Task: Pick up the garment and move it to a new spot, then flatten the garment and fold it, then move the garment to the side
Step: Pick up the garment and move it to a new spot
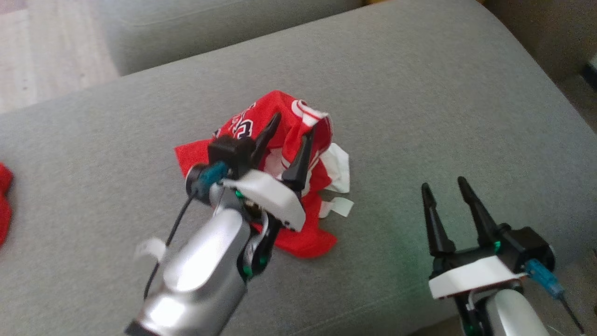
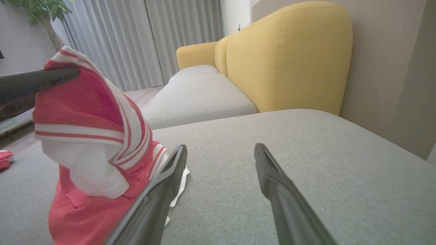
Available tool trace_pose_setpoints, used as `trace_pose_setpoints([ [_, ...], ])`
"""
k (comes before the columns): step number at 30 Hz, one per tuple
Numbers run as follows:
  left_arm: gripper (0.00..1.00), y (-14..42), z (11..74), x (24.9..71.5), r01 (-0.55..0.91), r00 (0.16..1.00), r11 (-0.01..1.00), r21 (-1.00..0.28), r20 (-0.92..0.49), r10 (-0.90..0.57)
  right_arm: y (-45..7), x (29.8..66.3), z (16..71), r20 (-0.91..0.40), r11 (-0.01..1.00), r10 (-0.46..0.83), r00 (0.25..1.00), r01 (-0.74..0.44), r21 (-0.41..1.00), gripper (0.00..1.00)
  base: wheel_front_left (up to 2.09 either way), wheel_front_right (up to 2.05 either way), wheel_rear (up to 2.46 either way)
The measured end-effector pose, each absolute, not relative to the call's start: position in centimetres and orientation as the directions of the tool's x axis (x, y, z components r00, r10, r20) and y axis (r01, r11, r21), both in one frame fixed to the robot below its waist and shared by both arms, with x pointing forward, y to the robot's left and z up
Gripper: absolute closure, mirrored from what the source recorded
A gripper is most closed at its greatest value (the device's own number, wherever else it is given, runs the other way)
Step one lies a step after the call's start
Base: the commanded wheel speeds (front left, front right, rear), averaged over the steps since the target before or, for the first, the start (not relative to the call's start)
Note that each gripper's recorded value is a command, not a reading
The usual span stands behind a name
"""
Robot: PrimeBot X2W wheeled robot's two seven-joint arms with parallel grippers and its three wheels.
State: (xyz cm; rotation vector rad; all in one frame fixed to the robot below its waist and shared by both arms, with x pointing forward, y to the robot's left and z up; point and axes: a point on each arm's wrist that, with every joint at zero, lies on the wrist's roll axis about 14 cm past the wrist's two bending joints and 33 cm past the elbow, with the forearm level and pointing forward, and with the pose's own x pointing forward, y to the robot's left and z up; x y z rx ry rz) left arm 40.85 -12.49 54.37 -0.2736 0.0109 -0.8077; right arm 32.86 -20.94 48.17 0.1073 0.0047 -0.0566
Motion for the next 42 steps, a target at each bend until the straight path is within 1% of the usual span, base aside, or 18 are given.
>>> trace_pose_setpoints([
  [4,0.0,-8.9,54.0,40.2,0.625,0.775,0.734,-0.265,0.099,-0.624,-20.6,33.3,48.8,0.015,0.995,-0.04,0.999,0.039,0.088,0.0,0.0,0.0,0.0],
  [9,0.0,-0.9,49.8,38.5,0.437,0.892,0.865,-0.245,-0.005,-0.452,-19.8,33.5,48.4,0.005,0.997,-0.008,1.0,0.008,0.071,0.0,0.0,0.0,0.0],
  [12,0.0,2.8,47.9,36.7,0.339,0.929,0.905,-0.255,-0.06,-0.365,-19.3,33.8,48.5,0.01,0.998,0.01,1.0,-0.01,0.061,0.0,0.0,0.0,0.0],
  [16,0.0,5.5,46.2,34.0,0.271,0.943,0.921,-0.279,-0.115,-0.312,-18.4,34.1,48.6,0.012,0.998,0.043,0.999,-0.043,0.046,0.0,0.0,0.0,0.0],
  [20,0.0,7.0,45.4,31.8,0.274,0.937,0.921,-0.275,-0.138,-0.32,-17.5,34.0,48.2,0.0,0.996,0.074,0.997,-0.074,0.045,0.0,0.0,0.0,0.0],
  [25,0.0,8.2,45.1,30.5,0.269,0.938,0.925,-0.267,-0.143,-0.314,-16.4,34.5,48.6,0.013,0.993,0.107,0.994,-0.108,0.038,0.0,0.0,0.0,0.0],
  [26,0.0,8.5,45.1,30.3,0.26,0.942,0.929,-0.264,-0.141,-0.304,-16.3,34.5,48.6,0.015,0.993,0.112,0.994,-0.112,0.038,0.0,0.0,0.0,0.0],
  [27,0.0,9.9,45.7,30.5,0.222,0.959,0.947,-0.231,-0.122,-0.254,-16.0,34.7,48.8,0.02,0.992,0.121,0.992,-0.122,0.037,0.0,0.0,0.0,0.0],
  [28,0.0,10.5,46.2,30.7,0.205,0.967,0.952,-0.225,-0.106,-0.234,-15.9,34.7,48.8,0.021,0.991,0.125,0.992,-0.126,0.037,0.0,0.0,0.0,0.0],
  [34,0.0,12.6,48.1,30.9,0.132,0.99,0.978,-0.162,-0.032,-0.139,-15.4,34.5,48.9,0.025,0.989,0.141,0.99,-0.142,0.031,0.0,0.0,0.0,0.0],
  [39,0.0,14.1,48.2,30.1,0.075,0.997,0.988,-0.137,-0.019,-0.079,-15.4,33.7,48.2,0.003,0.99,0.141,0.99,-0.141,0.028,0.0,0.0,0.0,0.0],
  [42,0.0,14.6,48.3,29.9,0.068,0.997,0.99,-0.123,-0.011,-0.07,-15.6,33.6,48.2,0.003,0.99,0.138,0.99,-0.138,0.024,0.0,0.0,0.0,0.0],
])
